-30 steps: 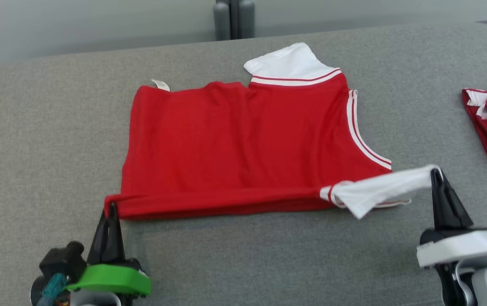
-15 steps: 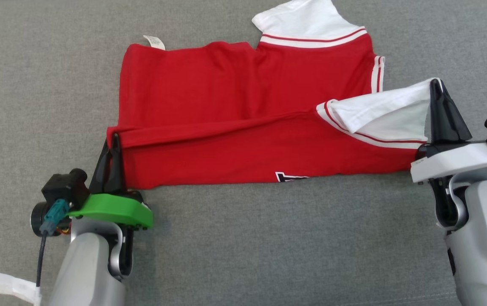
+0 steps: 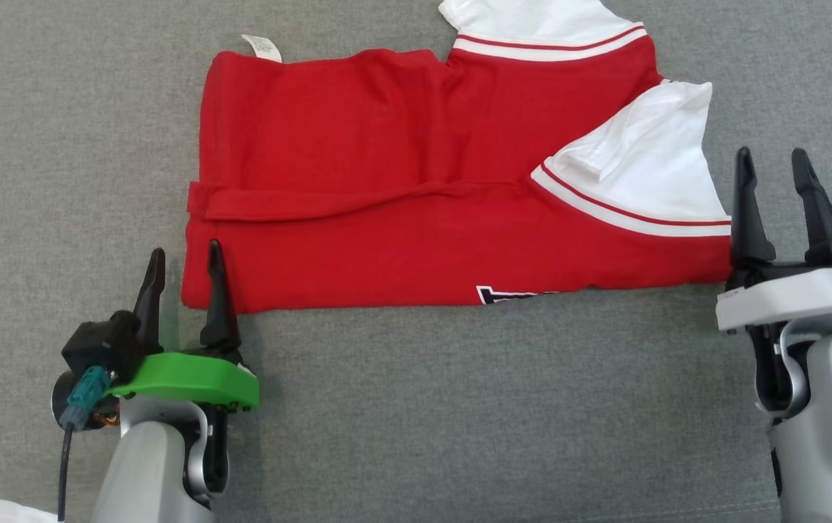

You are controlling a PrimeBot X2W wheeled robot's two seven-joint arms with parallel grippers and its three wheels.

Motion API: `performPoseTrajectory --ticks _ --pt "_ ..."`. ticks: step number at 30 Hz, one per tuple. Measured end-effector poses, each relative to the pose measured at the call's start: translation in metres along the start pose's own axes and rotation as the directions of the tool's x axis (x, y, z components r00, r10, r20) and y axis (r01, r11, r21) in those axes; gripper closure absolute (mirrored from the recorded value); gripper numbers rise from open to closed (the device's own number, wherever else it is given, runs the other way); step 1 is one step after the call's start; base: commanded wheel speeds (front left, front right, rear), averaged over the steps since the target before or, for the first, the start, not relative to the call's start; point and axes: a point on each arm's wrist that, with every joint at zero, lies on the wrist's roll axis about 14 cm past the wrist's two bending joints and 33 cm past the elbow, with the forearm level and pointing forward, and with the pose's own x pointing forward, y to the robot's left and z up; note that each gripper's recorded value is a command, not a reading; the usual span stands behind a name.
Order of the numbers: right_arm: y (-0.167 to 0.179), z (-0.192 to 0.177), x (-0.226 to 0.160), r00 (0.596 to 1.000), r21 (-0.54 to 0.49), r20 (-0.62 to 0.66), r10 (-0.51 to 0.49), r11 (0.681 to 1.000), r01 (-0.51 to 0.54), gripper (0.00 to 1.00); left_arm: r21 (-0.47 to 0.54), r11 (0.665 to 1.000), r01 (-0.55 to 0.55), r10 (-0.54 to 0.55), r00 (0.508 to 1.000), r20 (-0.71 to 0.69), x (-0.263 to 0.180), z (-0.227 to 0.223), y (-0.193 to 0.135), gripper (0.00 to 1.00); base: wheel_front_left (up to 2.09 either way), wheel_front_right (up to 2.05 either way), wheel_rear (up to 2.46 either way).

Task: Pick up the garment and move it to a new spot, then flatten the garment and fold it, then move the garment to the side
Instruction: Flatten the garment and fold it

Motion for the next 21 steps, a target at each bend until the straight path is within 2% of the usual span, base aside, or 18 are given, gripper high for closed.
performPoseTrajectory --ticks 9,17,18,19,20,21 --pt "0.002 -0.038 -0.04 0.991 -0.059 -0.136 0.019 0.998 -0.027 0.0 -0.005 0.999 -0.035 0.035 0.995 -0.093 -0.016 -0.03 0.003 0.0 0.0 0.0 0.0" --pt "-0.006 -0.08 -0.059 0.961 -0.083 -0.277 -0.007 0.996 -0.016 0.0 0.011 0.998 -0.056 0.057 0.984 -0.167 -0.017 -0.053 0.009 0.0 0.0 0.0 0.0" --pt "-0.005 -0.081 -0.058 0.959 -0.078 -0.283 -0.005 0.997 -0.018 0.52 0.011 0.999 -0.051 0.052 0.984 -0.171 -0.016 -0.054 0.009 0.49 0.0 0.0 0.0" --pt "-0.003 -0.083 -0.057 0.958 -0.074 -0.287 -0.001 0.997 -0.021 0.7 0.012 0.999 -0.048 0.05 0.983 -0.175 -0.016 -0.055 0.009 0.85 0.0 0.0 0.0" --pt "-0.002 -0.084 -0.057 0.957 -0.068 -0.291 0.0 0.997 -0.021 1.0 0.012 0.999 -0.047 0.048 0.983 -0.179 -0.016 -0.056 0.008 1.0 0.0 0.0 0.0" --pt "-0.001 -0.085 -0.057 0.955 -0.064 -0.297 0.005 0.998 -0.025 1.0 0.011 0.999 -0.045 0.047 0.983 -0.18 -0.016 -0.056 0.008 1.0 0.0 0.0 0.0"
